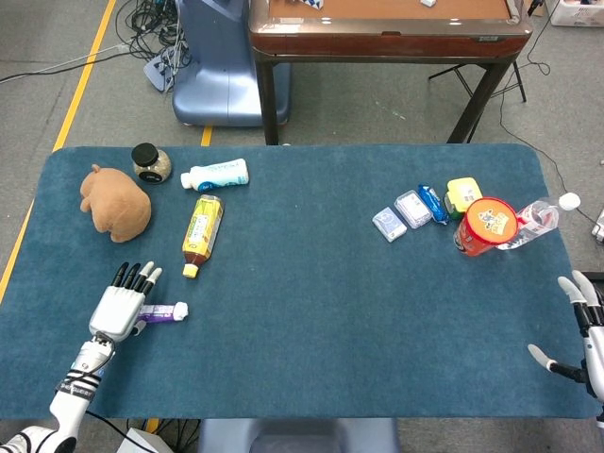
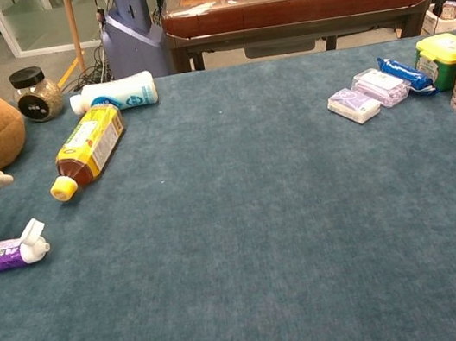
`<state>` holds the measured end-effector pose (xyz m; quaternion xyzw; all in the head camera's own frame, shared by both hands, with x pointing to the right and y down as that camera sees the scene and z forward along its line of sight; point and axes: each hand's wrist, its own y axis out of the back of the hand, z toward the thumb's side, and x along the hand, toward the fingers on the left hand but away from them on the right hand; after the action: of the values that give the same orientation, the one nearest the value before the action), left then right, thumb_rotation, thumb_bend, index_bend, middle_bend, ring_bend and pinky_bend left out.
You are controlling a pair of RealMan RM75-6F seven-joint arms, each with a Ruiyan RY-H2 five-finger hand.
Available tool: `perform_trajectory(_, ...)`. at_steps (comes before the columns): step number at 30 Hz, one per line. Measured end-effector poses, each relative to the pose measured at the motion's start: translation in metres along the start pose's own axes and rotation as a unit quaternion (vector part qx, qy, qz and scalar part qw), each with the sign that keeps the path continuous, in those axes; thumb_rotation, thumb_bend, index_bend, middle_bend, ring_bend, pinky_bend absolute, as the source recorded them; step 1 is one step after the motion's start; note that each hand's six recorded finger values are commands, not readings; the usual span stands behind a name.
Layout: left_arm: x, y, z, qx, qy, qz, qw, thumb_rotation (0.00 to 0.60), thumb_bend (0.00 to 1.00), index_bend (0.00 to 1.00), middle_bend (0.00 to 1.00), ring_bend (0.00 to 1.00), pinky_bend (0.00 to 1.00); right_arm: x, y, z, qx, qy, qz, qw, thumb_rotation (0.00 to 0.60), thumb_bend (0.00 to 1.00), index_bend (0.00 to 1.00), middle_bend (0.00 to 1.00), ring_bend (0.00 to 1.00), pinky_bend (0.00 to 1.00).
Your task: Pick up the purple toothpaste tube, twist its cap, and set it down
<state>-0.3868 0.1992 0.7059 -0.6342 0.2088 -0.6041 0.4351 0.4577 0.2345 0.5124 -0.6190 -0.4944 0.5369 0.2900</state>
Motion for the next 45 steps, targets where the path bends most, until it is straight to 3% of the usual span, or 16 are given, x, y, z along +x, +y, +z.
perform_trajectory(9,0.002,0.007,0.0,-0.029,-0.001,-0.012,0.9995,0.6,0.15,0.0,0.0,0.0,0.0,-0.001,-0.002,-0.001,-0.003,0.0,0.003,1.0,0.6,0.02,0.0,0.0,0.0,0.0)
perform_trajectory(11,0.0,0.009,0.002,-0.038,-0.003,-0.018,0.9991,0.6,0.15,0.05,0.0,0.0,0.0,-0.002,-0.003,-0.002,-0.004,0.0,0.005,1.0,0.6,0.02,0.0,0.0,0.0,0.0)
perform_trajectory(13,-0.002,0.013,0.002,-0.044,-0.005,-0.024,0.9987,0.6,0.16,0.17,0.05,0.01,0.0,-0.003,-0.003,-0.003,-0.004,0.001,0.005,1.0,0.6,0.02,0.0,0.0,0.0,0.0)
perform_trajectory(15,-0.003,0.015,0.002,-0.051,-0.005,-0.03,0.9983,0.6,0.21,0.25,0.15,0.06,0.0,-0.003,-0.004,-0.003,-0.004,0.002,0.006,1.0,0.6,0.02,0.0,0.0,0.0,0.0)
perform_trajectory(20,-0.001,0.013,0.002,-0.059,-0.003,-0.049,0.997,0.595,0.24,0.28,0.26,0.13,0.0,-0.004,-0.005,-0.005,-0.006,0.001,0.008,1.0,0.6,0.02,0.0,0.0,0.0,0.0)
perform_trajectory(27,0.002,0.007,0.004,-0.052,0.004,-0.077,0.9957,0.408,0.25,0.3,0.27,0.14,0.03,-0.005,-0.005,-0.008,-0.007,-0.002,0.008,0.9999,0.6,0.02,0.0,0.0,0.0,0.0)
perform_trajectory(29,0.003,0.004,0.006,-0.057,0.005,-0.086,0.9946,0.398,0.25,0.3,0.28,0.14,0.04,-0.006,-0.006,-0.008,-0.007,-0.003,0.009,0.9999,0.6,0.02,0.0,0.0,0.0,0.0)
perform_trajectory(34,0.006,0.003,0.013,-0.064,0.005,-0.086,0.9942,0.404,0.25,0.33,0.31,0.17,0.07,-0.006,-0.006,-0.01,-0.008,-0.005,0.01,0.9999,0.6,0.02,0.0,0.0,0.0,0.0)
perform_trajectory(37,0.007,0.002,0.013,-0.064,0.006,-0.083,0.9945,0.494,0.25,0.35,0.31,0.17,0.07,-0.005,-0.006,-0.011,-0.008,-0.007,0.009,0.9999,0.6,0.02,0.0,0.0,0.0,0.0)
perform_trajectory(45,0.006,0.0,0.013,-0.064,0.003,-0.08,0.9948,0.589,0.25,0.36,0.34,0.19,0.07,-0.004,-0.005,-0.012,-0.008,-0.008,0.008,0.9999,0.6,0.02,0.0,0.0,0.0,0.0)
